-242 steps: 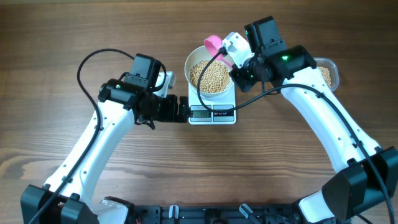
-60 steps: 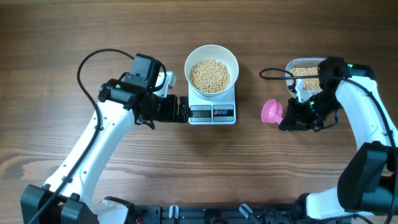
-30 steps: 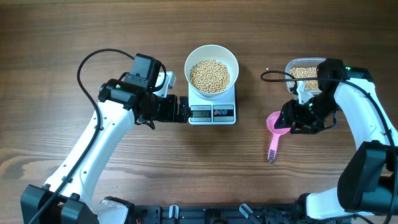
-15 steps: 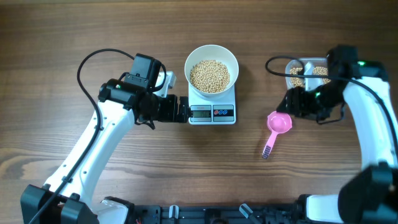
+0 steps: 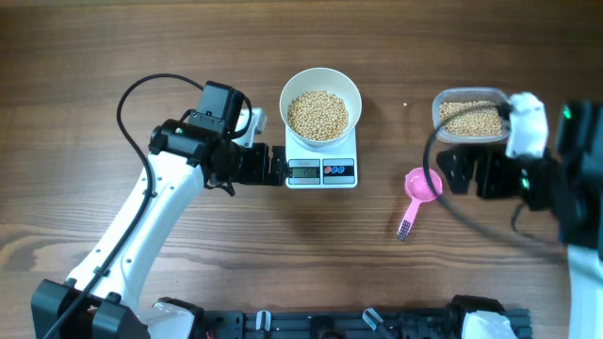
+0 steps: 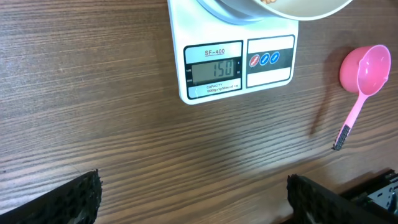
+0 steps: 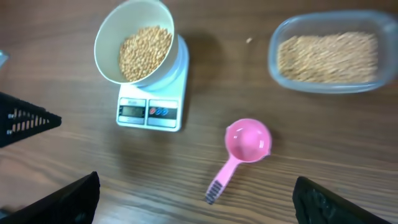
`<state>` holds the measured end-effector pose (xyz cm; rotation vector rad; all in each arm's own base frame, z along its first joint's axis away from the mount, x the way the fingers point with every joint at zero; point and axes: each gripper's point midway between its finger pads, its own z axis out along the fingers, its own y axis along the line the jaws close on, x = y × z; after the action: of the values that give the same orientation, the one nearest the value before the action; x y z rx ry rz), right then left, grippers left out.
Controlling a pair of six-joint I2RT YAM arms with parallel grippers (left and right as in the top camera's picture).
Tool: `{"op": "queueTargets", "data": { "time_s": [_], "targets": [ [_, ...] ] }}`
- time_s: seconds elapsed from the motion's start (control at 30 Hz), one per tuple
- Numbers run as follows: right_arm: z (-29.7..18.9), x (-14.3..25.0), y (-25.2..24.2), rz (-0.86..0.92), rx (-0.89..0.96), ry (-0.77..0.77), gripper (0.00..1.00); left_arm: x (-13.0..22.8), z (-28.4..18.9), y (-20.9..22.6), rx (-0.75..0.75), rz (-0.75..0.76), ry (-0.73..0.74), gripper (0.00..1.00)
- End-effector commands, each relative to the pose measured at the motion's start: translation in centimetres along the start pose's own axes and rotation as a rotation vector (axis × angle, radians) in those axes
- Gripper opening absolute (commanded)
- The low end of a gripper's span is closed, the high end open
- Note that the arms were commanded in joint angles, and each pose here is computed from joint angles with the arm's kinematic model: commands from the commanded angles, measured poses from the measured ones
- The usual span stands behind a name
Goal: Scoop item into bowl and weigh 150g on scale
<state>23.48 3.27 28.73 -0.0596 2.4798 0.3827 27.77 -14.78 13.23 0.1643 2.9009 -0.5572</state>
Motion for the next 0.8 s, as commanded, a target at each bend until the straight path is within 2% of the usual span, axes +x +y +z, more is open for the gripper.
{"op": "queueTargets", "data": {
  "time_s": [0.0, 0.13, 0.27, 0.77],
  "targets": [
    [-3.7, 0.3, -0.7, -0.036, 0.123, -0.126, 1.0, 0.0, 0.2, 0.1, 0.003, 0.016, 0.005, 1.0],
    [-6.3, 0.6, -0.6, -0.063, 0.179, -0.23, 1.0, 0.0, 0.2, 0.1, 0.003, 0.016, 0.005, 1.0],
    [-7.2, 0.9, -0.1, -0.074, 0.173, -0.263, 1.0, 0.0, 0.2, 0.1, 0.003, 0.016, 0.005, 1.0],
    [-6.8, 2.0, -0.1, -0.06, 0.171, -0.214, 1.0, 0.0, 0.2, 0.1, 0.003, 0.016, 0.005, 1.0]
  ]
}}
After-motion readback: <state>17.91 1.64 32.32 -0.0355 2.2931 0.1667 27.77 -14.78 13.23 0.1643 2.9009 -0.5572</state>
